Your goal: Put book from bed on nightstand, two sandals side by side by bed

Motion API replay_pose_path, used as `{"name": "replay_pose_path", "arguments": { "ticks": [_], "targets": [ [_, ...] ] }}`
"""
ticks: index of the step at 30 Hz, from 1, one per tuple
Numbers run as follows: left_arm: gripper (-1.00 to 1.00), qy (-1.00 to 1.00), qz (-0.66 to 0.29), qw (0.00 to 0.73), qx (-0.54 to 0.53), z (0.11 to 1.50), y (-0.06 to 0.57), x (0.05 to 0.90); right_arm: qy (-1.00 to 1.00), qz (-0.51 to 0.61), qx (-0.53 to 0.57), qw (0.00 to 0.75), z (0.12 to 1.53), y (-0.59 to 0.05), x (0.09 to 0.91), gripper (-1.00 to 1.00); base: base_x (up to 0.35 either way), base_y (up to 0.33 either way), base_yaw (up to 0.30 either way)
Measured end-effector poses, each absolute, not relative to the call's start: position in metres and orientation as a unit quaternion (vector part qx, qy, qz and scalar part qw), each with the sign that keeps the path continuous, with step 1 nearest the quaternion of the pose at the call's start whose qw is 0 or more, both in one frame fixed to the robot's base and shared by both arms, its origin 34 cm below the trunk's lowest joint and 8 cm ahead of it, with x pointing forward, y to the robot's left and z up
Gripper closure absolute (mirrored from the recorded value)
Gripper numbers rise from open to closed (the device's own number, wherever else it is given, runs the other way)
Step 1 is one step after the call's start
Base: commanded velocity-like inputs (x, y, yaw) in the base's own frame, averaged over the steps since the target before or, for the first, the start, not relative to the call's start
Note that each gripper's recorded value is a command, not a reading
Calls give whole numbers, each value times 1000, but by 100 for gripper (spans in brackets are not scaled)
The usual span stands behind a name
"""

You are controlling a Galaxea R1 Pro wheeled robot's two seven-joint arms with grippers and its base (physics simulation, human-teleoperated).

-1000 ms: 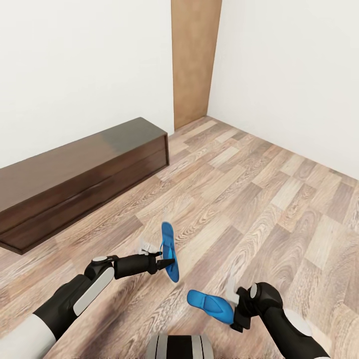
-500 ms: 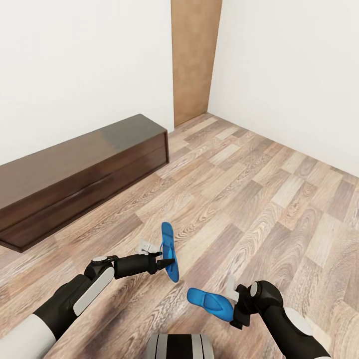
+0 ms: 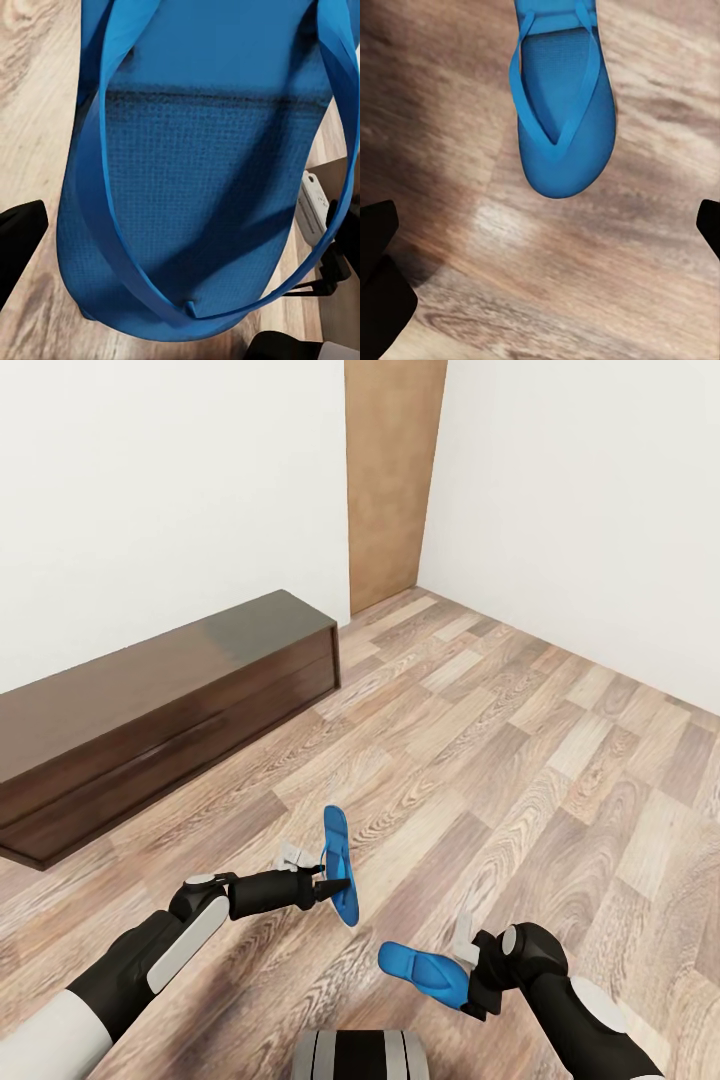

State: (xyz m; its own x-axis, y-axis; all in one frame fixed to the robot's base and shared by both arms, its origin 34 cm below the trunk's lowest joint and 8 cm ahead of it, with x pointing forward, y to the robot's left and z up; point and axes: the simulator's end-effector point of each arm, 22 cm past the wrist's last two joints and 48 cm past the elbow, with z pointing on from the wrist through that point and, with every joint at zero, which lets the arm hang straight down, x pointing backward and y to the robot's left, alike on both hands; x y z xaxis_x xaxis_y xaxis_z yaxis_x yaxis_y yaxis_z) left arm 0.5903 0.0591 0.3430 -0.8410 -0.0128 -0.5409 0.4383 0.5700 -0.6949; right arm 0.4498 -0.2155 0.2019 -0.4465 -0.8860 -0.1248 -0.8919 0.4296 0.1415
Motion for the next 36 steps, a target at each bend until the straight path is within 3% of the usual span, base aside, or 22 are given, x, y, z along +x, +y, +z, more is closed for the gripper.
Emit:
{"name": "replay_pose_path", "arguments": {
  "ticks": [36],
  "targets": [
    [100, 850, -450, 245, 121, 335, 55, 587, 845, 99, -525, 9, 195, -215, 444, -100, 39, 0, 0]
  ]
}}
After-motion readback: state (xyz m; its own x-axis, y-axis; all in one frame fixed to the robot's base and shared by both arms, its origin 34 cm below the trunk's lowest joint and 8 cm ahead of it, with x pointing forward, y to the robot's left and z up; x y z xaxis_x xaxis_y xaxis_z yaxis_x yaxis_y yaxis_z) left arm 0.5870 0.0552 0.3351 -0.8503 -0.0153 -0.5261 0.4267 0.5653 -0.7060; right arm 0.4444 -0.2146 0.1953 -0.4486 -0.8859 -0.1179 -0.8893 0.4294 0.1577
